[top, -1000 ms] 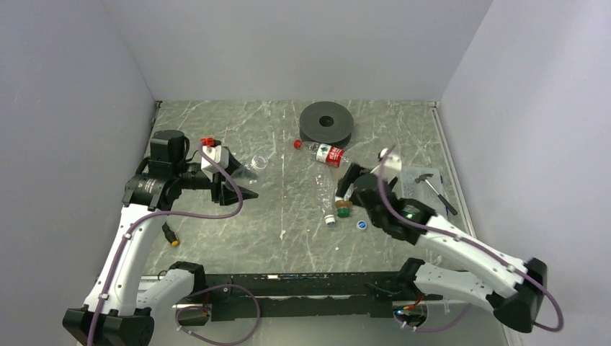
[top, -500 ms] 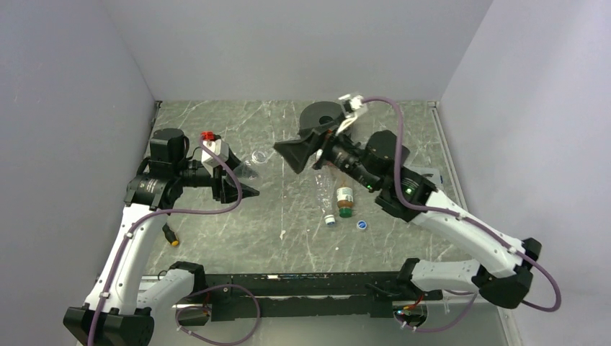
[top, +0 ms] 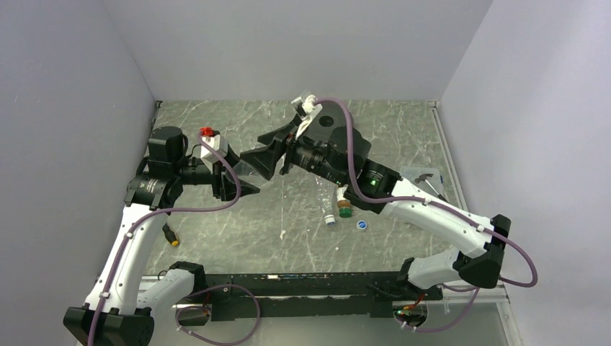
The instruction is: Unscrew the bottle caps
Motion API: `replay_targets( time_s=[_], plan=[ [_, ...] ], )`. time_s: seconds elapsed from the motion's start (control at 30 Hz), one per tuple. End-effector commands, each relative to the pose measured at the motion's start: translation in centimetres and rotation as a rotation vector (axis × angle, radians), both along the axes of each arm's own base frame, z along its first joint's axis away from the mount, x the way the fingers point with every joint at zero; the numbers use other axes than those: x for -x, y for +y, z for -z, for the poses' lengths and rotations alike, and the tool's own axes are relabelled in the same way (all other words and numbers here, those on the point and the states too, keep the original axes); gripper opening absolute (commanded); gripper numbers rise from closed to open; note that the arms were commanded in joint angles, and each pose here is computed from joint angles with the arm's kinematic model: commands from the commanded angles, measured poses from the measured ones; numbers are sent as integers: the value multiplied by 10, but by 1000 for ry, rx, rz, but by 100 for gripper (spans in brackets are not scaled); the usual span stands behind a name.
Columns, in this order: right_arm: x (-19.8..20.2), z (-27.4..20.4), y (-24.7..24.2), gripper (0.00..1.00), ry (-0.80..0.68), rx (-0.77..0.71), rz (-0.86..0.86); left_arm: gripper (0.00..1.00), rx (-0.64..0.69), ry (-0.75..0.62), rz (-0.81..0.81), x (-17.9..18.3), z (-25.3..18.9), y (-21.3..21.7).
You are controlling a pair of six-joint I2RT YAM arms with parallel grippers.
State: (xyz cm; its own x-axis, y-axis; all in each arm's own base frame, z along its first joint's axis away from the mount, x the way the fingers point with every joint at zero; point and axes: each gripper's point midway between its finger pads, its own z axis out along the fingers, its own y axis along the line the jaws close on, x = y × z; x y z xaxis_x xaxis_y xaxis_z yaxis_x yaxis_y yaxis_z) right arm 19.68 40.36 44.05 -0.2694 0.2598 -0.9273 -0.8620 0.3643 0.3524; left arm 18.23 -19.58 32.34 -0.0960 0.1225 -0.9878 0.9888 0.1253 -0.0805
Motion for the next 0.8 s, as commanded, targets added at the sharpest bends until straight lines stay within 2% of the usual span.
replay_targets(
  time_s=[0.0, 0.13, 0.2, 0.27, 0.3, 0.33, 0.37, 0.6, 0.77],
  plan=[
    [-3, -19, 2, 69, -45, -21, 29, 28, 32, -34, 18, 4, -15, -1],
    [-8, -7, 1, 56, -39, 4, 52, 28, 36, -33, 14, 5, -18, -1],
    [-8, -3, 2, 40, -38, 17, 53, 29, 40, -27, 11, 5, -18, -2],
    [-14, -1, -1, 23, -38, 26, 91, 35, 40, -19, -11, 2, -19, -1],
    [-17, 0, -3, 17, -42, 32, 108, 51, 38, -9, -33, -2, -19, -1],
    [-19, 1, -4, 12, -51, 41, 119, 79, 34, -4, -54, -5, -19, 0],
    [-23, 0, -5, 10, -63, 51, 138, 97, 28, 1, -71, -7, -18, 1],
    [-58, 8, -12, 5, -145, 157, 226, 99, -42, 45, -263, -18, -14, 16],
    [-102, 38, -17, 4, -162, 244, 299, 99, -132, 87, -583, -37, -11, 52]
  ],
)
